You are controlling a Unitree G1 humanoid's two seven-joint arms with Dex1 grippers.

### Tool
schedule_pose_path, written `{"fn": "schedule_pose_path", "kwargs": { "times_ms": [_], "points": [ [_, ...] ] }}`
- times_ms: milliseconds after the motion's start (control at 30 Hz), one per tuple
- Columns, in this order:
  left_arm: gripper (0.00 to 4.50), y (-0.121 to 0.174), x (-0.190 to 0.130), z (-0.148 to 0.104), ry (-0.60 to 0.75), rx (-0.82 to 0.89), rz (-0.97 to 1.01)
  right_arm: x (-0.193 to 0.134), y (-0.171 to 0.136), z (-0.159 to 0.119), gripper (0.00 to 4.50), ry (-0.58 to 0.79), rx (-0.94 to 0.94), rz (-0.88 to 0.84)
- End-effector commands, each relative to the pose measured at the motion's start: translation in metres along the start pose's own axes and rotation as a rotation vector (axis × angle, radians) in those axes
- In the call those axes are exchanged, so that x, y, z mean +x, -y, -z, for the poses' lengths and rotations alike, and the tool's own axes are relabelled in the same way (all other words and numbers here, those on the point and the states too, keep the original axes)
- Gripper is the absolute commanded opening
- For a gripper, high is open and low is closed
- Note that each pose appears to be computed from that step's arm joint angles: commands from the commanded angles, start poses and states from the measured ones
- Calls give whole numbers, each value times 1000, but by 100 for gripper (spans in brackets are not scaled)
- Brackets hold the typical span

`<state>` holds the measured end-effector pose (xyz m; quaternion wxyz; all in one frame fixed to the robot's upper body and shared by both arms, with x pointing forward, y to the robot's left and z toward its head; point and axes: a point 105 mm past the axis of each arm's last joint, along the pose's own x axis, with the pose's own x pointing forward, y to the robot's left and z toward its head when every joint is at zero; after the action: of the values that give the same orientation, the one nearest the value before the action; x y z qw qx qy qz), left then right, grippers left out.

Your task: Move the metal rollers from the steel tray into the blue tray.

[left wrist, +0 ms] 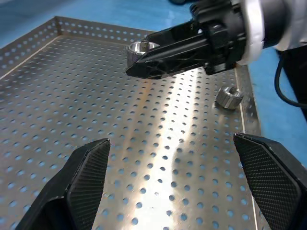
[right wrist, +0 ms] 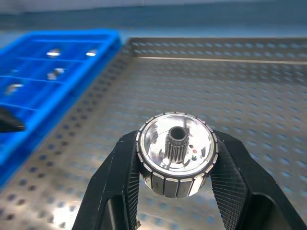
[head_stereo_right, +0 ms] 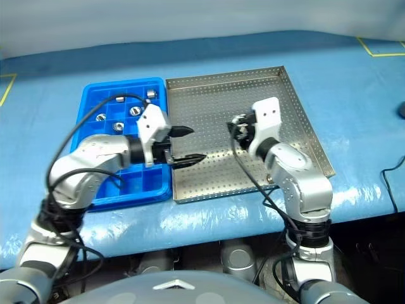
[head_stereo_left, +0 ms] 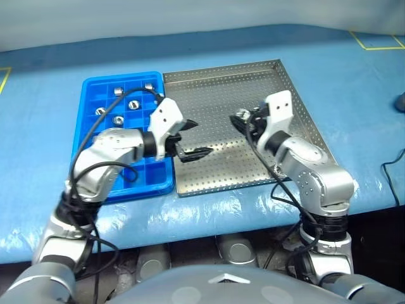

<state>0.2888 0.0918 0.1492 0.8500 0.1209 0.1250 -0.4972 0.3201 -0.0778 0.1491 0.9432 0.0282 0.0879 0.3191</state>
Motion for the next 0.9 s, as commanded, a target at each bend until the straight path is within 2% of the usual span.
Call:
{"fn": "schedule_pose_path", "kwargs": {
  "times_ms": [33,267,433,600,833,900],
  "points": [
    [450,-14,-40,-5,-41,57,-141,16,-50,-15,170,32,-14,-233],
    [450,-33,-101,26,-202,16,-393,39,-109,-2,170,-43,-44,-473],
    [450,-44,-132,30,-222,-2,-520,39,-141,2,170,-60,-23,-598],
    [450,-44,-132,30,-217,-9,-508,41,-160,18,170,-123,20,-667],
    [450,-38,-111,32,-200,-16,-429,50,-154,46,170,-221,80,-634],
    [450,-38,-106,31,-197,-15,-414,51,-152,49,243,-231,95,-616]
  ]
}}
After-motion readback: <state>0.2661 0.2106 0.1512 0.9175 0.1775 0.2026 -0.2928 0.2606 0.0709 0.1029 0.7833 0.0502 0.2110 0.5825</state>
